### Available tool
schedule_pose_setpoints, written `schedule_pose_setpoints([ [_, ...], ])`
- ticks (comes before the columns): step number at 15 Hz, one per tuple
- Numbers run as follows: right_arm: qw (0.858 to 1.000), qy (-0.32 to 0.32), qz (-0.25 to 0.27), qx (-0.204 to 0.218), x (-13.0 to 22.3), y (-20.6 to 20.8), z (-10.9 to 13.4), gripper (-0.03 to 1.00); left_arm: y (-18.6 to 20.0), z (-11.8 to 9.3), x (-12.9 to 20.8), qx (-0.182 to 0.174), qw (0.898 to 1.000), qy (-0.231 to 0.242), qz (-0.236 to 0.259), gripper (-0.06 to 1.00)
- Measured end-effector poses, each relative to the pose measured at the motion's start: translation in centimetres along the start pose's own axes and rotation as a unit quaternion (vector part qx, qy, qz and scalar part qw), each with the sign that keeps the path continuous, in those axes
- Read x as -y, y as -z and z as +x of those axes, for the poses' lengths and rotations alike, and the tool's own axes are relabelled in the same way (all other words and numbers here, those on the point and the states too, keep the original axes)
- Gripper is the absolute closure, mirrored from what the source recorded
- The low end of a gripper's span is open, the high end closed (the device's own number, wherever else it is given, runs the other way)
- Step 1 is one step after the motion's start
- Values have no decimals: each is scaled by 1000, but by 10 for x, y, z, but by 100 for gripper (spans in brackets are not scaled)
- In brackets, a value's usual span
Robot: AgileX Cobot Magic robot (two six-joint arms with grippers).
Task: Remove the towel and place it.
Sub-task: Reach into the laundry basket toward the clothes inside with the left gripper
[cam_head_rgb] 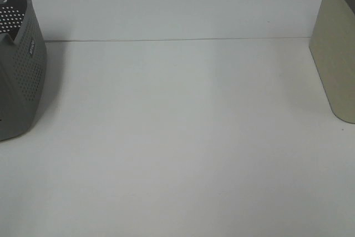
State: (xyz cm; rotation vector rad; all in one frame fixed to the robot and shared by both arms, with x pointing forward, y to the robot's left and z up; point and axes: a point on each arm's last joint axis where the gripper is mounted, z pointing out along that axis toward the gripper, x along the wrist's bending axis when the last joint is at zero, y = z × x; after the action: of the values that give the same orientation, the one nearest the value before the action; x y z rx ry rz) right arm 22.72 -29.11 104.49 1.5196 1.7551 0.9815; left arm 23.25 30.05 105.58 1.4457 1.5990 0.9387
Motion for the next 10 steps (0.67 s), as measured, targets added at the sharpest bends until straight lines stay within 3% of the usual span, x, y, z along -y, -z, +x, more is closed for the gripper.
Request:
schedule_pose_setpoints([
  [10,1000,0,0,0,0,0,0,20,0,0,0,0,1000,0,0,17],
])
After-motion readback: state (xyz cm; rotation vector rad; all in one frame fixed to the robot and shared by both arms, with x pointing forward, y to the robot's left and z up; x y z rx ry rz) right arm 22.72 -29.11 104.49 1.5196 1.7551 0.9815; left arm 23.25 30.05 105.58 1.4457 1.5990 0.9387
